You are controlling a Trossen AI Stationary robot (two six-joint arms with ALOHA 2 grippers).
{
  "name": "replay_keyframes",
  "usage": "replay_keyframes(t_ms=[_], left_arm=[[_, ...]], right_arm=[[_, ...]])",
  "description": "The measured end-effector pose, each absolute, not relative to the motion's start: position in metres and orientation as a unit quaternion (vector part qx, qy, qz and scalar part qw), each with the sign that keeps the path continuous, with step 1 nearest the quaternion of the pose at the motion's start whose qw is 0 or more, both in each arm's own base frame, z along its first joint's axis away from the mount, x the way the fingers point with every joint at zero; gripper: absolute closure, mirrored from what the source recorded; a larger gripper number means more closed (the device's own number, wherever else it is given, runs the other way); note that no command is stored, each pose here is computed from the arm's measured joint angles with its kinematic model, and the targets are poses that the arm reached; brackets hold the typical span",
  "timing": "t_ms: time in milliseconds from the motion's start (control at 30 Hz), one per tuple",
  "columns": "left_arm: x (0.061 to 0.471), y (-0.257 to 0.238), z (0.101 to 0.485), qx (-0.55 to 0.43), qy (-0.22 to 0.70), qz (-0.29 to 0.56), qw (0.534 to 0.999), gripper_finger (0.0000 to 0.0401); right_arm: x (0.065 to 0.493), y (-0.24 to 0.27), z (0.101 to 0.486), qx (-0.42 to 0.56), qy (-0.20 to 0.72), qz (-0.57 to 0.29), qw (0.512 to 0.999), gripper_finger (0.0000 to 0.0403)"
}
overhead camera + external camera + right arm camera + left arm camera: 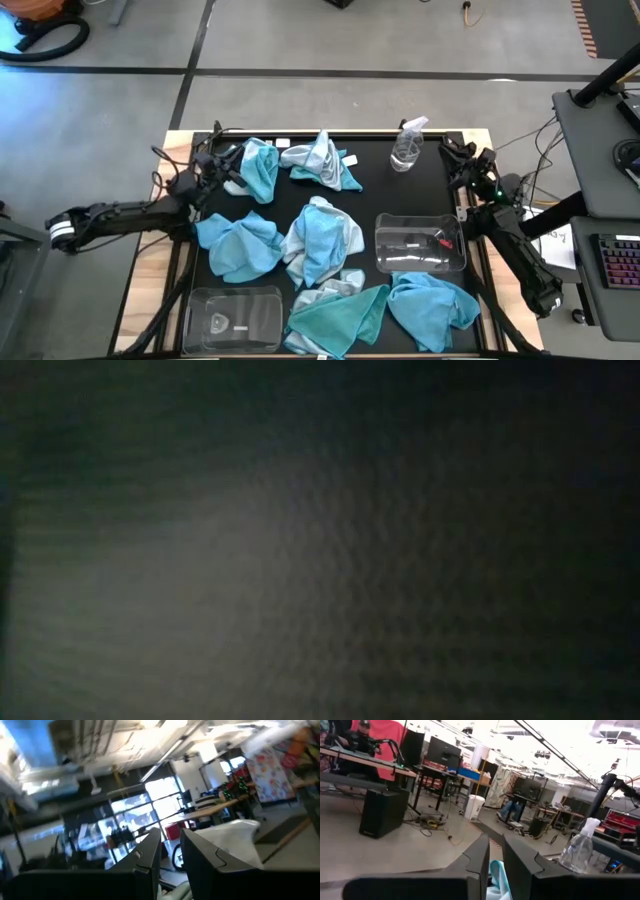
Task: Sort microfiber towel by color & place in baskets
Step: Put the blue towel into the bottom transparent bin
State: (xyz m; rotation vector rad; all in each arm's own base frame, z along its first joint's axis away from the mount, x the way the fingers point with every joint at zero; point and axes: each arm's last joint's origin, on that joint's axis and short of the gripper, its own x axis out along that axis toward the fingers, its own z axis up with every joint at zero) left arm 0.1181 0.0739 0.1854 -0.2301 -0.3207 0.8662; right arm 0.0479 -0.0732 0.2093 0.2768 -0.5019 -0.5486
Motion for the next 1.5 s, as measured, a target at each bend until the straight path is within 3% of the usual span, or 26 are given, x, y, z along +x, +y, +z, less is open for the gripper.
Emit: replay_keyframes(t_ms=[100, 633, 1233, 1500], left_arm=[[0.122, 0.075, 0.192, -0.106, -0.157, 0.41, 0.892, 0.0364], [0.152, 0.089, 0.231, -0.008, -0.123, 0.398, 0.909, 0.0364], [0.165, 0.096, 0.225, -0.028, -0.104, 0.398, 0.911, 0.0364], [0.166, 0.096, 0.226, -0.024, -0.108, 0.398, 0.911, 0.0364]], right_arm=[[0.047, -0.074, 0.21, 0.174, -0.261, -0.265, 0.912, 0.0335], [0.047, -0.075, 0.207, 0.189, -0.26, -0.283, 0.904, 0.0335], [0.047, -0.076, 0.206, 0.173, -0.251, -0.291, 0.907, 0.0335], [0.047, -0.076, 0.206, 0.209, -0.262, -0.279, 0.9, 0.0335]])
